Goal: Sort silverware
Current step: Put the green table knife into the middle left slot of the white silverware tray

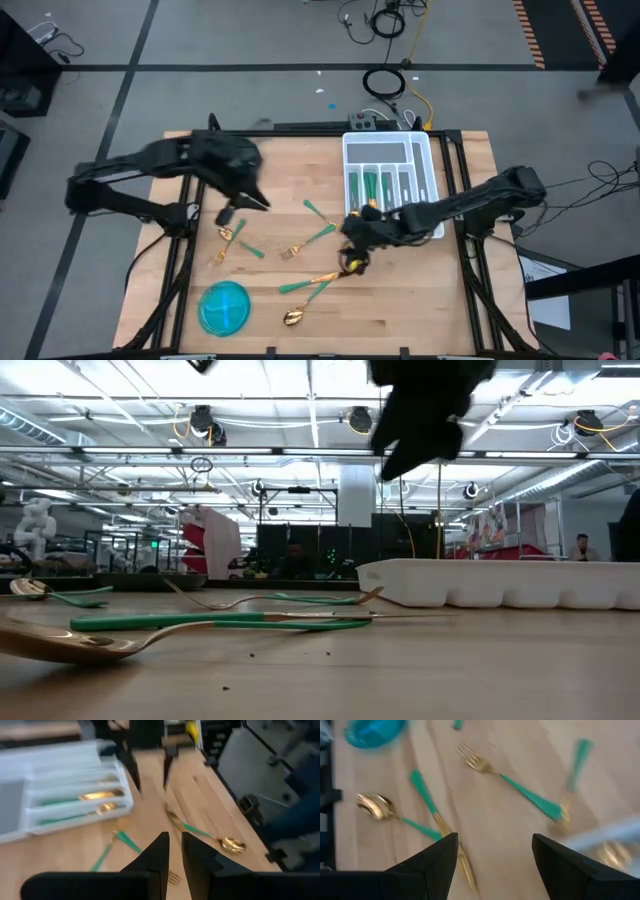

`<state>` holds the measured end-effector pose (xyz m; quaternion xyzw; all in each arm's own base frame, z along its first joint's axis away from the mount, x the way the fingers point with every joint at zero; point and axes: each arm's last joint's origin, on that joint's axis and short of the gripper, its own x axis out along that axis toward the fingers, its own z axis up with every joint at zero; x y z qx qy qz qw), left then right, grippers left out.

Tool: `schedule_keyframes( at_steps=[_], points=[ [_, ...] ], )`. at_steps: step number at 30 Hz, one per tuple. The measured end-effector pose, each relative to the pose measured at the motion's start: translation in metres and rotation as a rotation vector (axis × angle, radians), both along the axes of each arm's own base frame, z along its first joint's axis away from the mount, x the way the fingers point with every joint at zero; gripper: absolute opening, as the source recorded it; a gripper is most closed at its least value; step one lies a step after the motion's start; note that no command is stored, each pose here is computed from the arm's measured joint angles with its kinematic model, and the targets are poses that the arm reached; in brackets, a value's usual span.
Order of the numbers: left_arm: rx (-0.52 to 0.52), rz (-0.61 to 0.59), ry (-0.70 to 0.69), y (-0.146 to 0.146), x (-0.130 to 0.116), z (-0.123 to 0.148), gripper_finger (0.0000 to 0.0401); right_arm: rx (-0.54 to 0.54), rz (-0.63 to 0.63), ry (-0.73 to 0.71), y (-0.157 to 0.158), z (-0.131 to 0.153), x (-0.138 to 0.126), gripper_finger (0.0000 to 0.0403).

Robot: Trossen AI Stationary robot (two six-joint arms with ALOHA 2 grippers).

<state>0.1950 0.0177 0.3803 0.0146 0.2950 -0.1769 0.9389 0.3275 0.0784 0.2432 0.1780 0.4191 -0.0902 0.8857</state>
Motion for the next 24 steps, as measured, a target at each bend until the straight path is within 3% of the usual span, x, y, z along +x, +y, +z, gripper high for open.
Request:
schedule_keyframes(
  at_steps=[6,12,18,24],
  points=[
    [-0.022,0.115,-0.215,-0.011,-0.060,0.034,0.0056,0.033,0.128,0.037,-0.002,-0.031,0.039,0.0249],
    [-0.105,0.190,-0.387,-0.016,-0.109,0.053,0.0056,-0.075,0.285,0.085,0.008,-0.036,0.081,0.0249],
    [-0.136,0.212,-0.466,-0.019,-0.138,0.058,0.0056,-0.148,0.401,0.162,0.022,-0.042,0.103,0.0249],
    [-0.151,0.215,-0.499,-0.021,-0.151,0.059,0.0056,-0.151,0.458,0.181,0.047,-0.058,0.109,0.0249]
  ],
)
